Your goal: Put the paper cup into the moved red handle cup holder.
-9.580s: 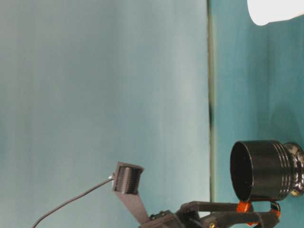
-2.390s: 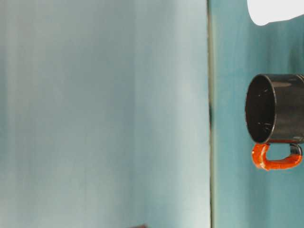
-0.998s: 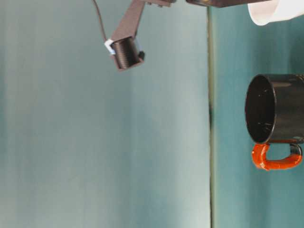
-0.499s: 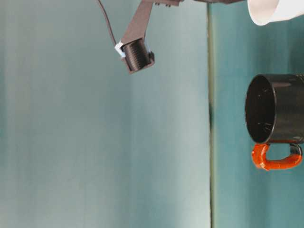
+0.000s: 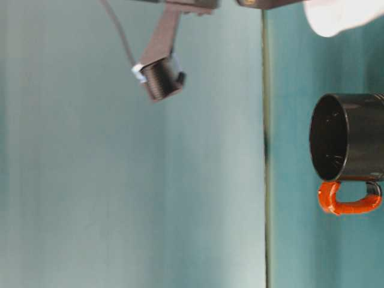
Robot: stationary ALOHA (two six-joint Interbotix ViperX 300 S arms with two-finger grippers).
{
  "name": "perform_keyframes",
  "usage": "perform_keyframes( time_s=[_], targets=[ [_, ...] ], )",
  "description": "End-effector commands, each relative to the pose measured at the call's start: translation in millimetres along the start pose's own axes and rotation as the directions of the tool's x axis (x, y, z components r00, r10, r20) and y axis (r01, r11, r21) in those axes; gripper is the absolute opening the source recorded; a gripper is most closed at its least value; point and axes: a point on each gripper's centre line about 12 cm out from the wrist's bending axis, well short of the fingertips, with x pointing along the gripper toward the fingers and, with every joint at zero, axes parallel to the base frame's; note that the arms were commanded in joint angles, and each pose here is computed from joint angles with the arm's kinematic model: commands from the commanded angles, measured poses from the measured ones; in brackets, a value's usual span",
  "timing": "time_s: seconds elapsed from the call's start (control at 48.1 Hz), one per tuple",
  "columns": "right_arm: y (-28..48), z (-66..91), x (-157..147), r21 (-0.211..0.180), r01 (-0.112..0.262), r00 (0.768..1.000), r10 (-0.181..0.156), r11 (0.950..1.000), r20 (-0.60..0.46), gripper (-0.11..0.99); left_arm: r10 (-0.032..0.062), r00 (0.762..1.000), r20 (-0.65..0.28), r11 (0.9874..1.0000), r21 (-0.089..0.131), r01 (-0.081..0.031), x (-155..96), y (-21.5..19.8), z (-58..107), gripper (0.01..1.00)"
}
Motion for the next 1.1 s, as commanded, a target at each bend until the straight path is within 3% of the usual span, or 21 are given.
perform_keyframes(
  time_s=[0.0,0.208,0.436,0.686,1.081],
  targets=[
    [2.3,9.8,-42,0.01,-0.031,0.997,0.03,0.9995,0.068,-0.11,-0.0015,1.0,0.018,1.0,0.005,0.001,-3,-0.7,5.4,0.921],
    [-4.0,29.1,-112,0.036,-0.058,0.986,0.051,0.9977,0.159,-0.11,-0.0015,1.0,0.017,1.0,0.005,0.001,-2,-0.7,4.9,0.921],
    [3.8,51.5,-144,0.023,-0.069,0.977,0.063,0.9973,0.201,-0.11,-0.0015,1.0,0.02,1.0,0.005,0.001,-3,-0.7,5.6,0.921],
    [13.4,81.2,-137,-0.002,-0.046,0.977,0.045,0.9989,0.209,-0.11,-0.0015,1.0,0.017,1.0,0.003,0.001,-2,-0.7,5.3,0.921],
    [21.7,107.0,-93,-0.012,-0.023,0.985,0.024,0.9997,0.169,-0.11,-0.0015,1.0,0.017,1.0,0.003,0.001,-2,-0.7,5.3,0.92]
  ],
)
